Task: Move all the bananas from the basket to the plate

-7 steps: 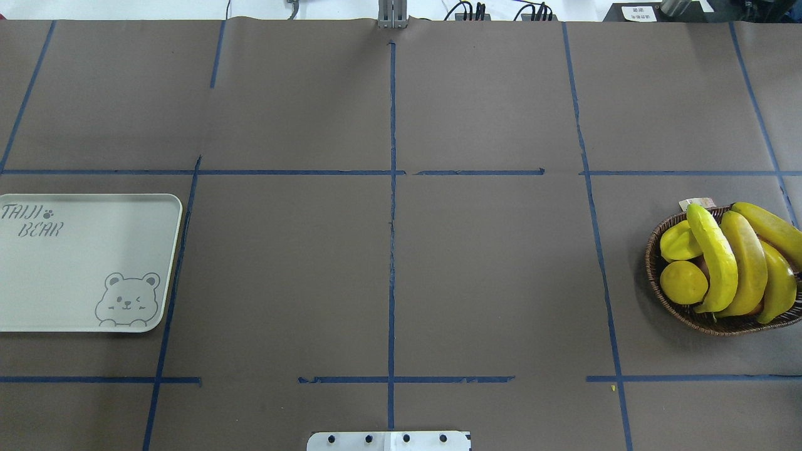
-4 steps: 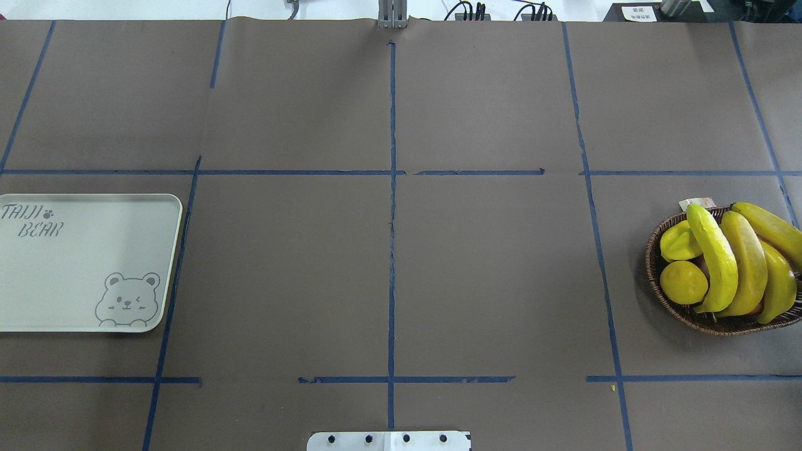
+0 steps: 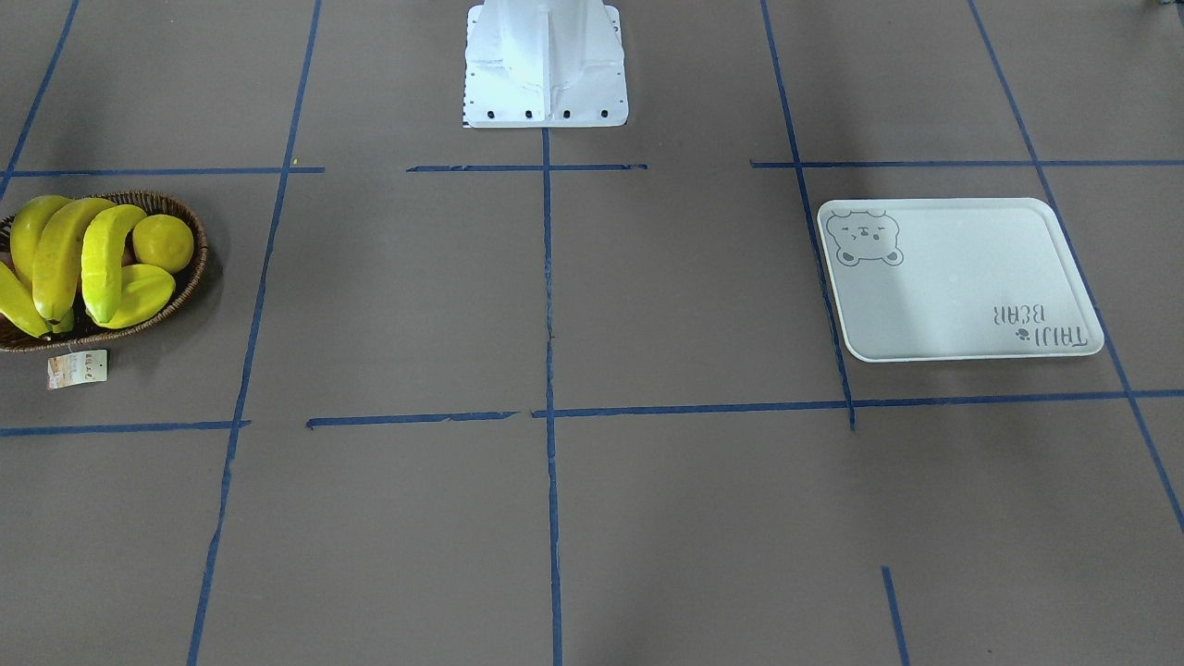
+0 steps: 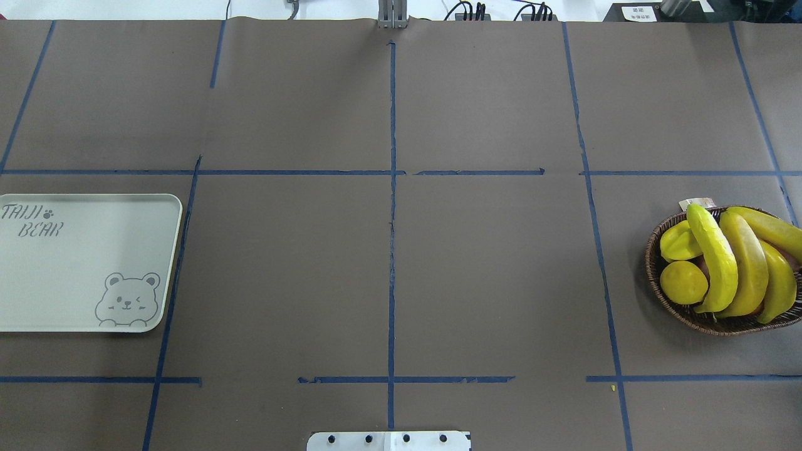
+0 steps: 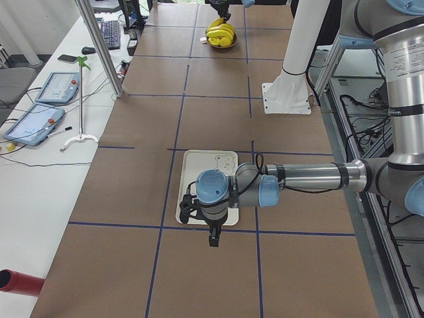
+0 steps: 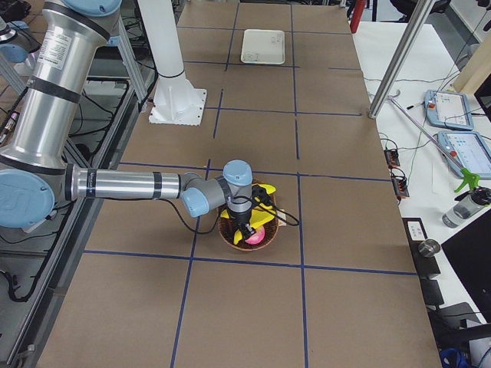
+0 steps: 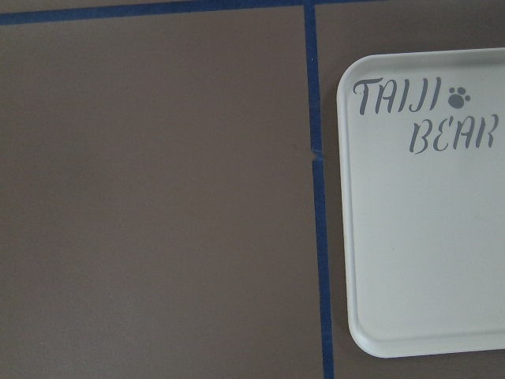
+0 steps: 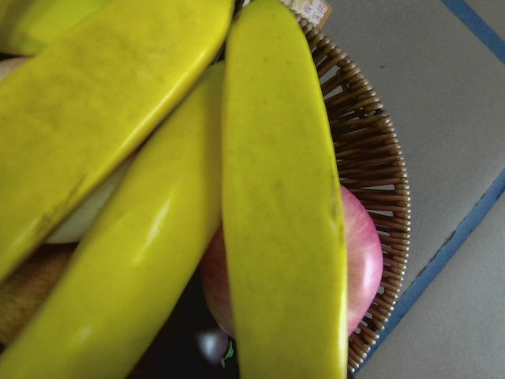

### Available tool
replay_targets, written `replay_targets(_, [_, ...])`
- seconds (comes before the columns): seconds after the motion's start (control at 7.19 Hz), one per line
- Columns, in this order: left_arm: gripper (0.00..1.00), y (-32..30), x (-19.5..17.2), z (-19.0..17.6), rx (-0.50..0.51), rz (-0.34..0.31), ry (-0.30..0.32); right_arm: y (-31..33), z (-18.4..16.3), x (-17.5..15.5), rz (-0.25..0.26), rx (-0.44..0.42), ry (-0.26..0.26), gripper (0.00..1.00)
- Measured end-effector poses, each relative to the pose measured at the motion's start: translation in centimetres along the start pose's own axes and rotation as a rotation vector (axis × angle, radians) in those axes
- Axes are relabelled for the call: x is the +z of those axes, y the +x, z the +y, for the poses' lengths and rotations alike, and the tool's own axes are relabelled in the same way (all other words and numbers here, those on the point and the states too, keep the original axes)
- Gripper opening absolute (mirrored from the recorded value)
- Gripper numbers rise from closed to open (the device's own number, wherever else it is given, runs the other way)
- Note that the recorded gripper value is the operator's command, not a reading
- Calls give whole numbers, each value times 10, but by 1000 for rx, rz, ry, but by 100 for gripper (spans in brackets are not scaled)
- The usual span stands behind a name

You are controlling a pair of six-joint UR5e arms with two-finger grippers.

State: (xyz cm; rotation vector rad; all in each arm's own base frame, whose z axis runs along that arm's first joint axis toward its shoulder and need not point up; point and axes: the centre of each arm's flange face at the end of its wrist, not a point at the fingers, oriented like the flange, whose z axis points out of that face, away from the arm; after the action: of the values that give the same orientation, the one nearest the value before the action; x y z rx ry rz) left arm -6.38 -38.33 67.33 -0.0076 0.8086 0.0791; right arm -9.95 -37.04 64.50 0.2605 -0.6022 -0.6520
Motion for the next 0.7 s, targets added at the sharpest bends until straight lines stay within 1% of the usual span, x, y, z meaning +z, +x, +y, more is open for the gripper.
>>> replay_targets(0.28, [100, 0, 0, 0, 1, 0, 1, 4, 3, -10, -4, 20, 17, 4])
replay_targets(0.42, [100, 2, -1, -1, 5, 0, 3, 15, 8, -22, 0, 58, 41, 4])
replay_targets(0.56, [100, 6, -3, -3, 14, 0, 7, 27, 12, -38, 0, 99, 77, 3])
replay_targets(0.7, [100, 14, -3, -6, 35, 0, 5, 32, 11, -54, -16, 130, 115, 3])
